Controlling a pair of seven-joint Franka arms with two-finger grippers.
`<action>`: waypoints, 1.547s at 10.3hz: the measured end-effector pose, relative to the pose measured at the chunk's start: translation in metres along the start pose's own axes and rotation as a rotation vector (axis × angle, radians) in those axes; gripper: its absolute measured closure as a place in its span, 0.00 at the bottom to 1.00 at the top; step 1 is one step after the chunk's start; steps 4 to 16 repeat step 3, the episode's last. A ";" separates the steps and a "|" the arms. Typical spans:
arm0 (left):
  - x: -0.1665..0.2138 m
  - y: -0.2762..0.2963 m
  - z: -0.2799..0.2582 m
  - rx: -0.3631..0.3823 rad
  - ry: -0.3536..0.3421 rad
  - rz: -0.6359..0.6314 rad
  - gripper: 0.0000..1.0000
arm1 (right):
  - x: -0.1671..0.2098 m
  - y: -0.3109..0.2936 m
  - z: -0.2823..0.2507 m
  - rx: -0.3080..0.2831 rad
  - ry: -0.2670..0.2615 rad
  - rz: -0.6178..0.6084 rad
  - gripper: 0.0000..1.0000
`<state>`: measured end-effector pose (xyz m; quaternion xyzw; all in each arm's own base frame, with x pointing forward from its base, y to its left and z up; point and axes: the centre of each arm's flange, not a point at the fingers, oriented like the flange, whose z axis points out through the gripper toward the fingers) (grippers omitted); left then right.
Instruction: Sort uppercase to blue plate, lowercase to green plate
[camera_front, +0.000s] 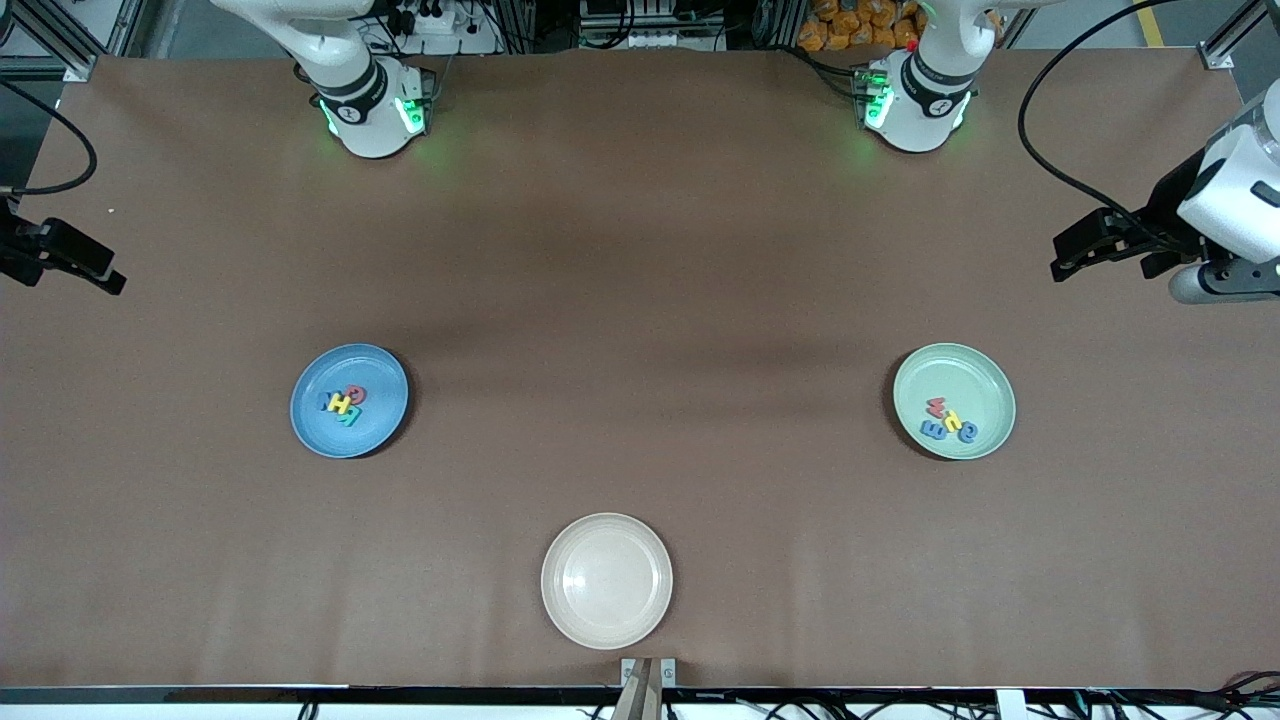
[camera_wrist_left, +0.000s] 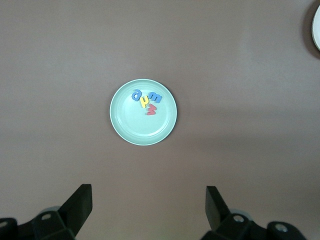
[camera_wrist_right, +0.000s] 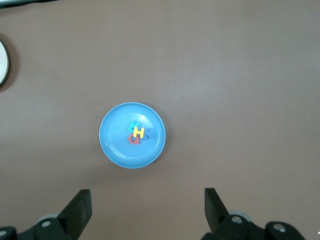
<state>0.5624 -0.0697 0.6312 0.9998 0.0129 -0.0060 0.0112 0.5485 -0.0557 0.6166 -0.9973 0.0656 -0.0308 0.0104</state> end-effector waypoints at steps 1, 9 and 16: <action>-0.003 -0.002 -0.003 0.006 -0.001 0.010 0.00 | 0.000 -0.004 0.000 0.001 -0.001 -0.010 0.00; -0.007 -0.011 -0.009 0.010 -0.005 0.019 0.00 | -0.002 -0.024 0.000 0.003 -0.003 -0.048 0.00; -0.007 -0.011 -0.009 0.010 -0.005 0.019 0.00 | -0.002 -0.024 0.000 0.003 -0.003 -0.048 0.00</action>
